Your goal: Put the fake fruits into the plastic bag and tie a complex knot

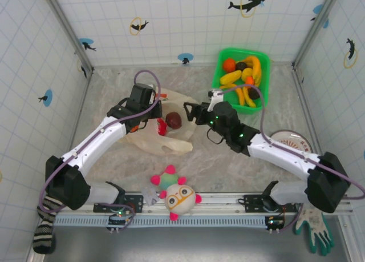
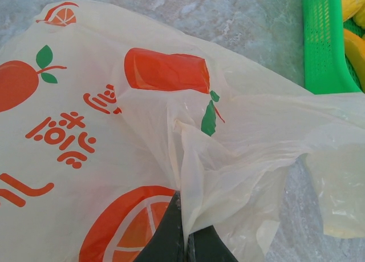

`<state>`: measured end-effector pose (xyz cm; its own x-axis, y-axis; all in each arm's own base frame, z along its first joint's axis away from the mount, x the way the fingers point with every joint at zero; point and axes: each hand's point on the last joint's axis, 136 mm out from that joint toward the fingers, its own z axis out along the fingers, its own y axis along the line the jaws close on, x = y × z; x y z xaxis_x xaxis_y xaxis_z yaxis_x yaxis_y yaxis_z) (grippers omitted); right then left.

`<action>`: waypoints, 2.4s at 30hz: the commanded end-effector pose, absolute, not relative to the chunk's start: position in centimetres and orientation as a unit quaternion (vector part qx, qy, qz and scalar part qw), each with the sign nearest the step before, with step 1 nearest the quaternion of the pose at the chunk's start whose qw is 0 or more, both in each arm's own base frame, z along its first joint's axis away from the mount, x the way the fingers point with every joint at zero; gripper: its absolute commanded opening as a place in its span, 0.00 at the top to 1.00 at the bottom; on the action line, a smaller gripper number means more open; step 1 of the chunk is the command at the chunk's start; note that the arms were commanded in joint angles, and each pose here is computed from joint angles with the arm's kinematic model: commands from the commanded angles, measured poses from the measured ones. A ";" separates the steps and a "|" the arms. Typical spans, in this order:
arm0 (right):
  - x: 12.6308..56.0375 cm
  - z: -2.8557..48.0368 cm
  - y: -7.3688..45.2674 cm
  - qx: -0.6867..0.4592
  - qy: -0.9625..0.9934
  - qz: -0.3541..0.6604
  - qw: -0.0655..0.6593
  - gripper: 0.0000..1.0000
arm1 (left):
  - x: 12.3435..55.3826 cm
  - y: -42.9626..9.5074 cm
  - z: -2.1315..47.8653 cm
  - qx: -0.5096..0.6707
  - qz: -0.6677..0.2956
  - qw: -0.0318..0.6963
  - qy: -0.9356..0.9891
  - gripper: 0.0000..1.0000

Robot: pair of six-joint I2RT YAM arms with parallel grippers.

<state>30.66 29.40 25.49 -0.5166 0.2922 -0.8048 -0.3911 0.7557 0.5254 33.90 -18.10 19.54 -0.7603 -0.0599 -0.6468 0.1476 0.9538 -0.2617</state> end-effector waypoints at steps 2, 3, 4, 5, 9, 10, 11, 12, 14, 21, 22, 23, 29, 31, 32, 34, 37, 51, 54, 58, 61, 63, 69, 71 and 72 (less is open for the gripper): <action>30.9 25.6 24.6 -0.056 0.837 0.253 0.483 0.09 | 34.0 -18.2 19.9 0.036 -0.157 0.349 0.923 1.00; 31.3 25.6 23.2 -0.053 0.844 0.225 0.484 0.09 | 34.0 -18.4 20.1 0.036 -0.160 0.350 0.922 1.00; 31.5 25.2 21.7 -0.050 0.855 0.193 0.480 0.07 | 34.0 -18.4 20.1 0.036 -0.162 0.350 0.922 1.00; 31.9 25.1 20.6 -0.047 0.860 0.173 0.477 0.07 | 34.0 -18.5 20.2 0.036 -0.164 0.351 0.921 1.00; 34.0 24.3 15.7 -0.024 0.880 0.104 0.462 0.07 | 34.0 -18.9 20.8 0.042 -0.178 0.355 0.917 1.00; 34.6 24.0 14.6 -0.021 0.886 0.084 0.456 0.07 | 34.0 -18.9 21.0 0.042 -0.180 0.356 0.916 1.00; 35.1 24.1 13.6 -0.019 0.889 0.065 0.453 0.07 | 34.0 -19.0 21.0 0.042 -0.181 0.356 0.916 1.00; 35.7 23.7 12.4 -0.015 0.894 0.042 0.445 0.07 | 34.0 -19.0 21.1 0.042 -0.180 0.358 0.915 1.00; 36.9 23.4 10.4 -0.005 0.902 0.009 0.431 0.07 | 34.0 -18.9 21.1 0.042 -0.178 0.357 0.916 1.00; 42.0 21.3 5.7 0.021 0.918 -0.080 0.388 0.10 | 34.0 -19.0 21.1 0.044 -0.182 0.355 0.916 1.00; 42.9 20.7 5.5 0.023 0.920 -0.086 0.381 0.10 | 34.0 -19.1 21.0 0.046 -0.183 0.354 0.916 1.00; 43.6 20.2 5.3 0.023 0.922 -0.089 0.375 0.10 | 34.0 -19.1 21.0 0.045 -0.184 0.354 0.916 1.00; 47.4 16.6 4.4 0.025 0.942 -0.108 0.316 0.11 | 33.9 -19.3 21.0 0.048 -0.187 0.353 0.916 1.00; 48.3 15.5 4.4 0.023 0.945 -0.111 0.306 0.11 | 33.9 -19.3 21.0 0.049 -0.187 0.353 0.915 1.00; 48.6 14.8 4.3 0.022 0.948 -0.112 0.299 0.11 | 33.9 -19.3 21.0 0.048 -0.187 0.353 0.916 1.00; 49.2 13.7 4.1 0.022 0.950 -0.115 0.288 0.11 | 33.9 -19.3 21.1 0.050 -0.188 0.354 0.915 1.00; 49.9 12.4 4.0 0.021 0.954 -0.113 0.276 0.12 | 33.9 -19.3 21.2 0.050 -0.188 0.354 0.915 1.00; 51.6 7.9 2.8 0.029 0.966 -0.105 0.236 0.17 | 34.0 -19.3 21.0 0.050 -0.185 0.352 0.916 1.00; 51.7 7.0 2.5 0.034 0.968 -0.094 0.229 0.18 | 34.0 -19.3 20.9 0.050 -0.185 0.350 0.917 1.00; 51.7 6.0 2.6 0.036 0.973 -0.072 0.217 0.20 | 34.1 -19.4 20.8 0.050 -0.184 0.349 0.918 1.00; 51.7 5.5 2.4 0.036 0.974 -0.071 0.213 0.23 | 34.1 -19.4 20.7 0.050 -0.184 0.348 0.918 1.00; 51.9 5.5 2.3 0.038 0.973 -0.071 0.215 0.26 | 34.2 -19.4 20.6 0.050 -0.183 0.347 0.918 1.00; 52.2 7.1 2.5 0.041 0.968 -0.063 0.241 0.36 | 34.3 -19.5 20.5 0.050 -0.183 0.345 0.919 1.00; 52.3 8.1 2.5 0.042 0.965 -0.062 0.253 0.40 | 34.3 -19.5 20.5 0.050 -0.183 0.345 0.919 1.00; 52.3 8.5 2.4 0.043 0.963 -0.062 0.258 0.41 | 34.3 -19.5 20.5 0.050 -0.183 0.345 0.919 1.00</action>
<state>51.77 1.94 6.08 -0.8931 0.0441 -0.4477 0.1151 0.9845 -0.1327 33.63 -19.34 19.62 -0.7696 -0.0349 -0.6376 0.2052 0.9320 -0.2987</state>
